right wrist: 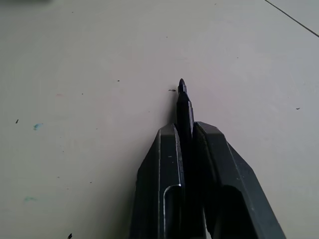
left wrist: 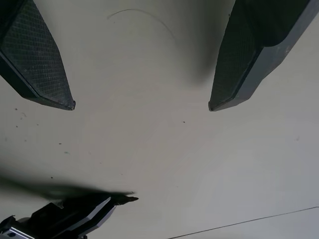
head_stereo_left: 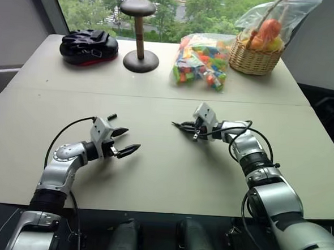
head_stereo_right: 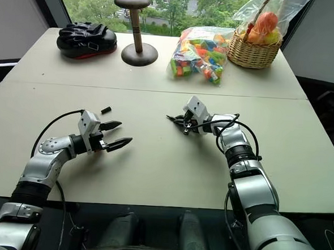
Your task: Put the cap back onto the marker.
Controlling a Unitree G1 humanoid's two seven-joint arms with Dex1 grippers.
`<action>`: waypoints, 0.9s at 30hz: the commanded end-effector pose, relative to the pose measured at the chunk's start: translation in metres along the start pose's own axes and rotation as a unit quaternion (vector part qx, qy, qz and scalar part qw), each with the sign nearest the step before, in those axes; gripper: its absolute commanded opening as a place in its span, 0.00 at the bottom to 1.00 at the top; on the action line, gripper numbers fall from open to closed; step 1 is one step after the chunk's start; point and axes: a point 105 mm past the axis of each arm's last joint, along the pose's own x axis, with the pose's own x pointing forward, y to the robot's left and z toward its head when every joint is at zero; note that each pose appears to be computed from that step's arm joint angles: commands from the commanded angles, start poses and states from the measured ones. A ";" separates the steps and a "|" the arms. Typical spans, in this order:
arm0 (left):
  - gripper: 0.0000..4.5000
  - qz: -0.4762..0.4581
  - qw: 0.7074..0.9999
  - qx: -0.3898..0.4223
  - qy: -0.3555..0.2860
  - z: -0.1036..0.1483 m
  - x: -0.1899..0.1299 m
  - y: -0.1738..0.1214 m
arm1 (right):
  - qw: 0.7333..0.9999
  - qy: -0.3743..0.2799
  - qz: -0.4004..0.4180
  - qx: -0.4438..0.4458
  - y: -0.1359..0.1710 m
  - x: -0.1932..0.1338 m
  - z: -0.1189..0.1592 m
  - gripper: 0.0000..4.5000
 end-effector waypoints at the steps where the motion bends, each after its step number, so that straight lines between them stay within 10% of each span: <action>1: 1.00 0.012 0.999 0.026 -0.019 0.015 -0.005 0.006 | 1.000 0.008 -0.007 -0.024 -0.004 -0.007 0.001 0.01; 11: 1.00 0.092 0.989 0.112 -0.030 0.062 -0.036 0.052 | 0.996 -0.021 -0.003 -0.085 -0.003 -0.036 0.062 0.01; 27: 1.00 0.106 0.990 0.091 0.022 0.042 -0.028 0.103 | 0.999 -0.033 0.019 -0.007 0.068 -0.041 0.051 0.01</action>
